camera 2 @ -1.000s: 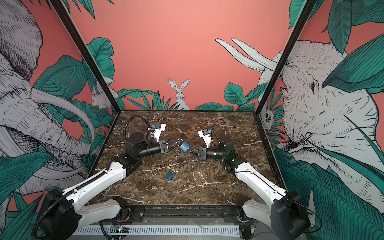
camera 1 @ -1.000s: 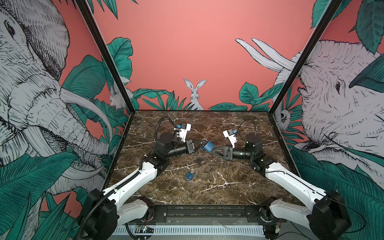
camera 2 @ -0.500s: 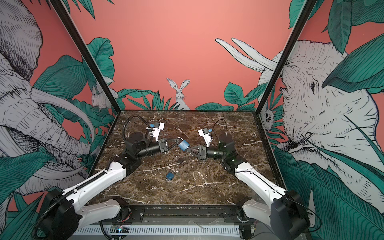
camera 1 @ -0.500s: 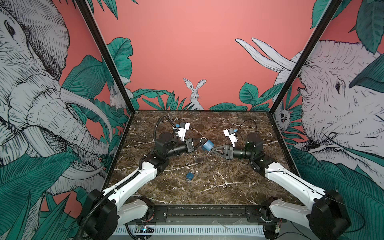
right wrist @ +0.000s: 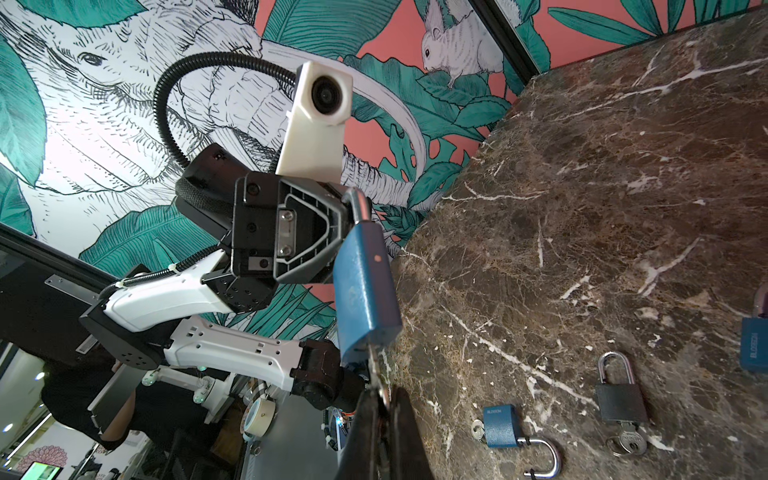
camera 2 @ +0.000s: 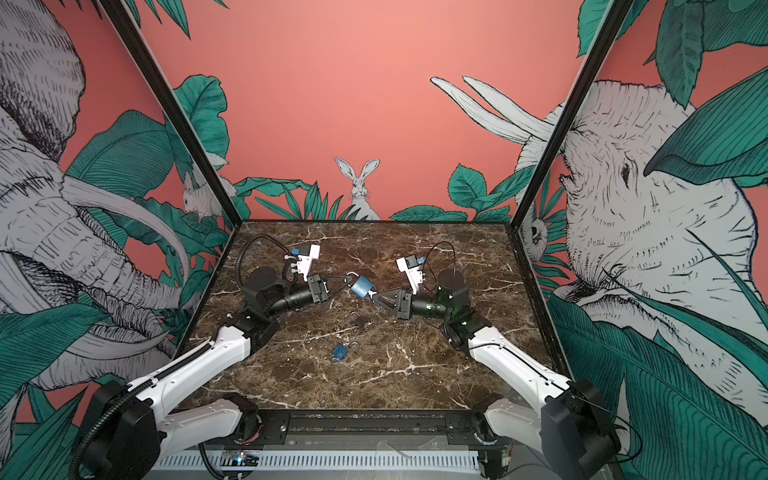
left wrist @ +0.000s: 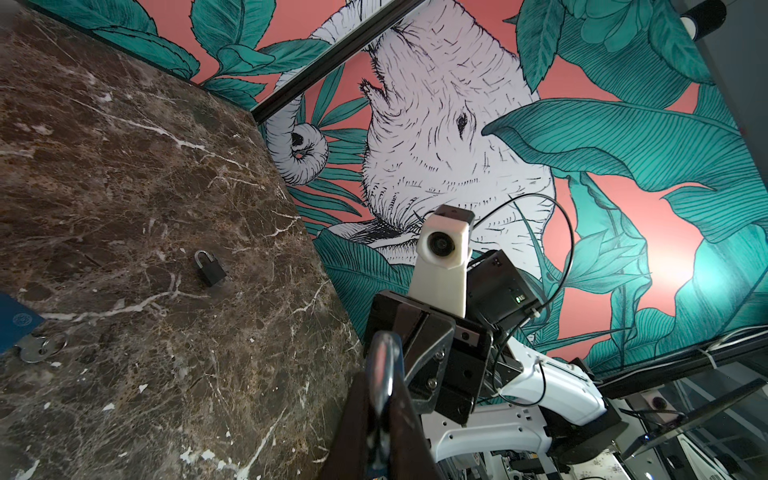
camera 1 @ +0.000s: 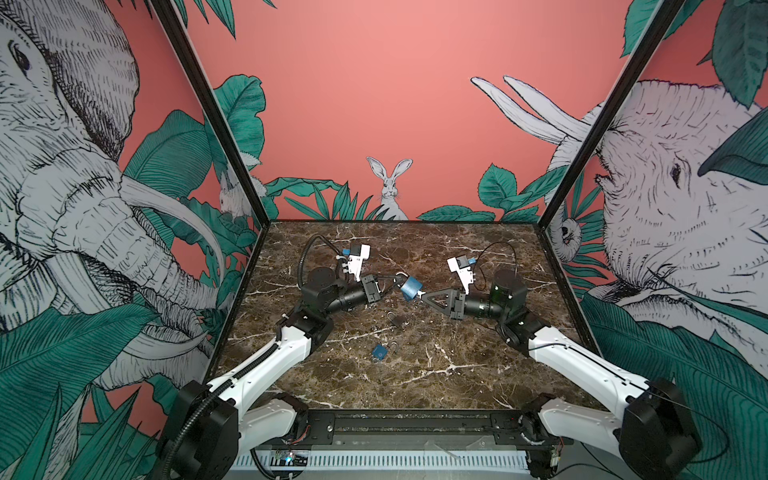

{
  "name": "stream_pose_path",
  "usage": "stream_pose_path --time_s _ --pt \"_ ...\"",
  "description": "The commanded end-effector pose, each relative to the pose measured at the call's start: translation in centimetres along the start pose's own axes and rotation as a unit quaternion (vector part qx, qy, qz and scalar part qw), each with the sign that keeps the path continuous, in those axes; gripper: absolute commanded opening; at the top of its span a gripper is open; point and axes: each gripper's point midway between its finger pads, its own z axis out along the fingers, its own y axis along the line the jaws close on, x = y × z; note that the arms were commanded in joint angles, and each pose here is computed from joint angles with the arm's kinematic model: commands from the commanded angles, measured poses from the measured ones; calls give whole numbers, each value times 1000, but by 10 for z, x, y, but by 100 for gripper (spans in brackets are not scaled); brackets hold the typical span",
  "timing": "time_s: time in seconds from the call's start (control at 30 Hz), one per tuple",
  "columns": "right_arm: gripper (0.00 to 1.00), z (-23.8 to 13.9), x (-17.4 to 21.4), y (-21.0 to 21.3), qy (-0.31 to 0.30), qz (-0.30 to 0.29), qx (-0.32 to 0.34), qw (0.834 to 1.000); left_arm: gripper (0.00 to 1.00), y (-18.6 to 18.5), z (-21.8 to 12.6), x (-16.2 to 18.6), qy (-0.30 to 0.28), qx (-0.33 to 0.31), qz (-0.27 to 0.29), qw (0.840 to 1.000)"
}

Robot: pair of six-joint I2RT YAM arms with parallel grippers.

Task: Lock with the key

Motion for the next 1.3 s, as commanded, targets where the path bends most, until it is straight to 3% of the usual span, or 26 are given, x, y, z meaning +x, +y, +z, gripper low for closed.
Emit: stream_pose_path --time_s 0.0,0.73,0.93,1.03,1.27 --pt "0 -5 18 -6 23 19 3 1000 0 -40 -24 -57 -114 38 57 991" --pt "0 -9 24 -9 27 22 17 999 0 -46 -39 -67 -117 29 71 990" --pt "0 -27 11 -25 10 -13 120 993 0 -26 -35 -47 -63 -22 74 995" --pt "0 -45 -1 -40 -5 -23 203 979 0 -12 -29 -28 -25 -43 75 996" --pt "0 -96 -8 -53 -37 -29 328 944 0 17 12 30 79 -87 76 990"
